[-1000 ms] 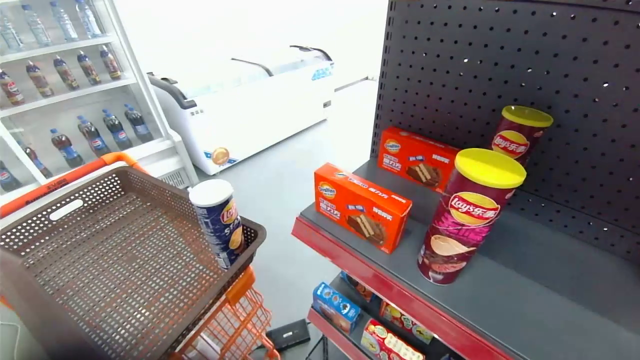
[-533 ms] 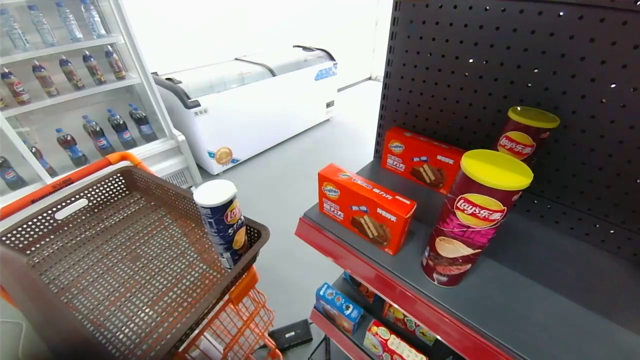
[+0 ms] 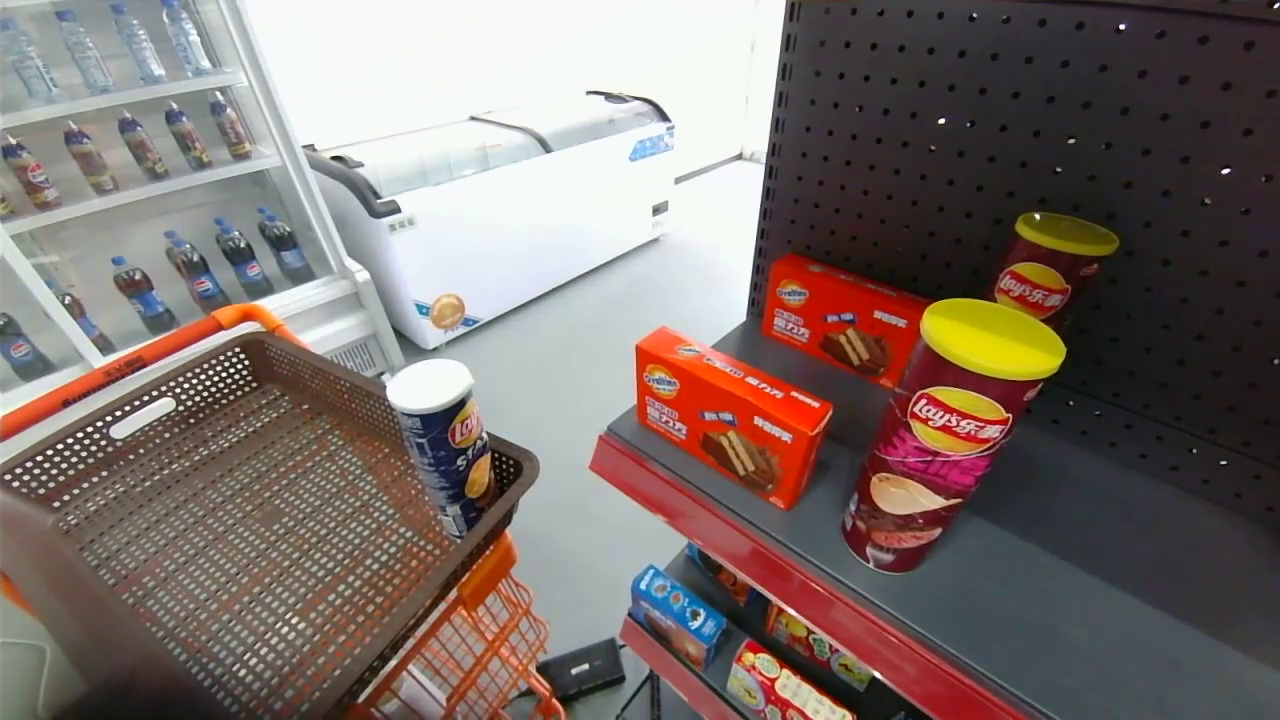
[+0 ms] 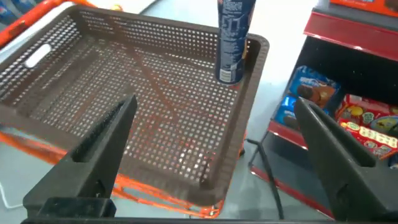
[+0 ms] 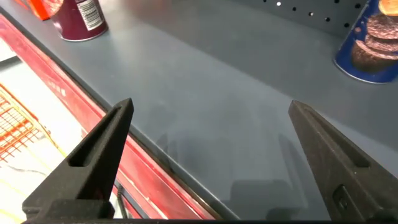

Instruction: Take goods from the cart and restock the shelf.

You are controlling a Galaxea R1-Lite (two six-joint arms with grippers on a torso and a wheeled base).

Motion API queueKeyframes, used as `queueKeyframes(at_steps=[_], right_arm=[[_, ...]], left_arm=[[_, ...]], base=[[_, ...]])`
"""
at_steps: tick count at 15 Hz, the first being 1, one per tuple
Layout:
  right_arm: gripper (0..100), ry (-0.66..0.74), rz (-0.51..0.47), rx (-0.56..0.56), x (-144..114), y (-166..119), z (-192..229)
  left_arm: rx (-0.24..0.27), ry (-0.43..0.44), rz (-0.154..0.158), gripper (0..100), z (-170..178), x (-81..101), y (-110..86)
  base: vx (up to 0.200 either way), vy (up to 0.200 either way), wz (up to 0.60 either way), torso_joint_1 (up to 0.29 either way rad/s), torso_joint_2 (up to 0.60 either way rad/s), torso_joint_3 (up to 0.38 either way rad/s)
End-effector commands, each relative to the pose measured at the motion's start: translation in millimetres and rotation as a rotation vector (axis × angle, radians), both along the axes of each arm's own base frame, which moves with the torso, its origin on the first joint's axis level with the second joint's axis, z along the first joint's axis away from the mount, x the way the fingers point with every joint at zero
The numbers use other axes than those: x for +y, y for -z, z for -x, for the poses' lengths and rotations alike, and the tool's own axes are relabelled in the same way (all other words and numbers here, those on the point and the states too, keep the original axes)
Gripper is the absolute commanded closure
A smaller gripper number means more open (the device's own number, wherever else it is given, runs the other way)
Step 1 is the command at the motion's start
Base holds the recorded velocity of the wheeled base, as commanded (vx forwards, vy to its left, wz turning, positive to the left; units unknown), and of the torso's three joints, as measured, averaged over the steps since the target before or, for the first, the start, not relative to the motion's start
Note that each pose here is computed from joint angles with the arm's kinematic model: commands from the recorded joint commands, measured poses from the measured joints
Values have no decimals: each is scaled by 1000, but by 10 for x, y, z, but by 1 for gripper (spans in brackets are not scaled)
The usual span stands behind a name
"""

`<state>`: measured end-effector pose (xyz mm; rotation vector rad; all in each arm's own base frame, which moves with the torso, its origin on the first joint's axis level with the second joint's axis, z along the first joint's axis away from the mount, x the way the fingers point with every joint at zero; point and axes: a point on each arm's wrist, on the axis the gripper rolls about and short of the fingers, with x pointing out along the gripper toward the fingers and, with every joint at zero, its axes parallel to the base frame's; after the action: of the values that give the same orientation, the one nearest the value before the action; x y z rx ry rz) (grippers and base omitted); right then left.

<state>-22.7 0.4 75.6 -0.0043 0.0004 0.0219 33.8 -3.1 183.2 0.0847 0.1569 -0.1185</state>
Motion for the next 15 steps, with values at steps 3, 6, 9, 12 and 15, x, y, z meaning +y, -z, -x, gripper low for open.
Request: queueKeyframes(at_steps=[3, 6, 9, 12, 15], right_arm=[[0, -1, 0, 1, 0, -1, -1], [0, 0, 0, 1, 0, -1, -1], [0, 0, 0, 1, 0, -1, -1], [0, 0, 0, 1, 0, -1, -1], [0, 0, 0, 1, 0, -1, -1]], left_arm=[[197, 127, 7, 0, -778, -192, 187], [172, 167, 5, 0, -1260, -350, 251], [152, 115, 8, 0, -1753, -352, 311], [173, 101, 6, 0, -1949, -354, 349], [202, 99, 5, 0, -2156, -383, 499]], base=[[0, 0, 0, 0, 0, 0], [0, 0, 0, 0, 0, 0], [0, 0, 0, 0, 0, 0], [0, 0, 0, 0, 0, 0], [0, 0, 0, 0, 0, 0]])
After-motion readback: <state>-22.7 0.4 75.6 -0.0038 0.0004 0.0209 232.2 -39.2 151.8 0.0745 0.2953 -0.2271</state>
